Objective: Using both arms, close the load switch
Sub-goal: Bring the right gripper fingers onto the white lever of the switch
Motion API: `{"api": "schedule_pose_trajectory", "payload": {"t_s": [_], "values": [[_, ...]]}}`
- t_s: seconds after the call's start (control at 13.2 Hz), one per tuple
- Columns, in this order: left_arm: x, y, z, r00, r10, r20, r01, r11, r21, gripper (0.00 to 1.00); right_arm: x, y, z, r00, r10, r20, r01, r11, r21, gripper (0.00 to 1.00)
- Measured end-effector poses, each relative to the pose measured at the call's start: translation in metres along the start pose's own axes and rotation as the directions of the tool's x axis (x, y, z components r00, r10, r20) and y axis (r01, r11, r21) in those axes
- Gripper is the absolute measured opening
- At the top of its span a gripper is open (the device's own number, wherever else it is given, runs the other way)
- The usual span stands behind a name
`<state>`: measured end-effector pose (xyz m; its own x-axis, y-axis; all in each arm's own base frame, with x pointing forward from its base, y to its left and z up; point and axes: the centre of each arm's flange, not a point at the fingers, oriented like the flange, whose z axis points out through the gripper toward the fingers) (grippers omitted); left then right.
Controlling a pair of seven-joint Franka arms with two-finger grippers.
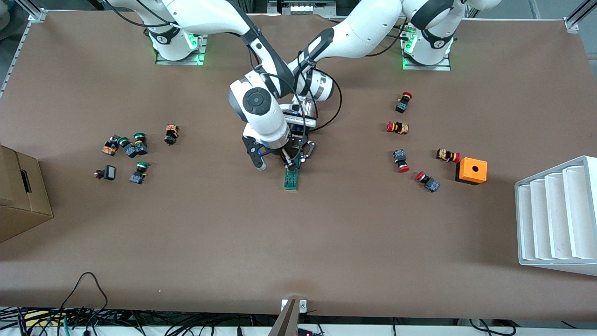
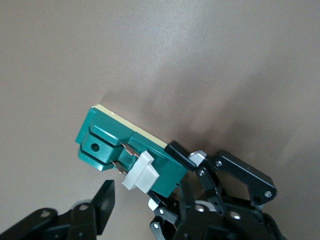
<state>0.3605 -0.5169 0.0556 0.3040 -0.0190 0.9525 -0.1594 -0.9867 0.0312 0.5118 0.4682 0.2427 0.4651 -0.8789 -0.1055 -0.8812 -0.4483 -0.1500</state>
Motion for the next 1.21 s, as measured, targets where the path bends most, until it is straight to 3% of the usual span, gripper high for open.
{"api": "schedule_pose_trajectory", "payload": {"t_s": [1.21], "values": [[-0.002, 0.001, 0.000, 1.000, 0.002, -0.009, -0.002, 1.000, 0.004, 0.52, 0.000, 0.004, 0.022, 1.000, -0.018, -0.021, 0.019, 0.999, 0.048, 0.37]]}}
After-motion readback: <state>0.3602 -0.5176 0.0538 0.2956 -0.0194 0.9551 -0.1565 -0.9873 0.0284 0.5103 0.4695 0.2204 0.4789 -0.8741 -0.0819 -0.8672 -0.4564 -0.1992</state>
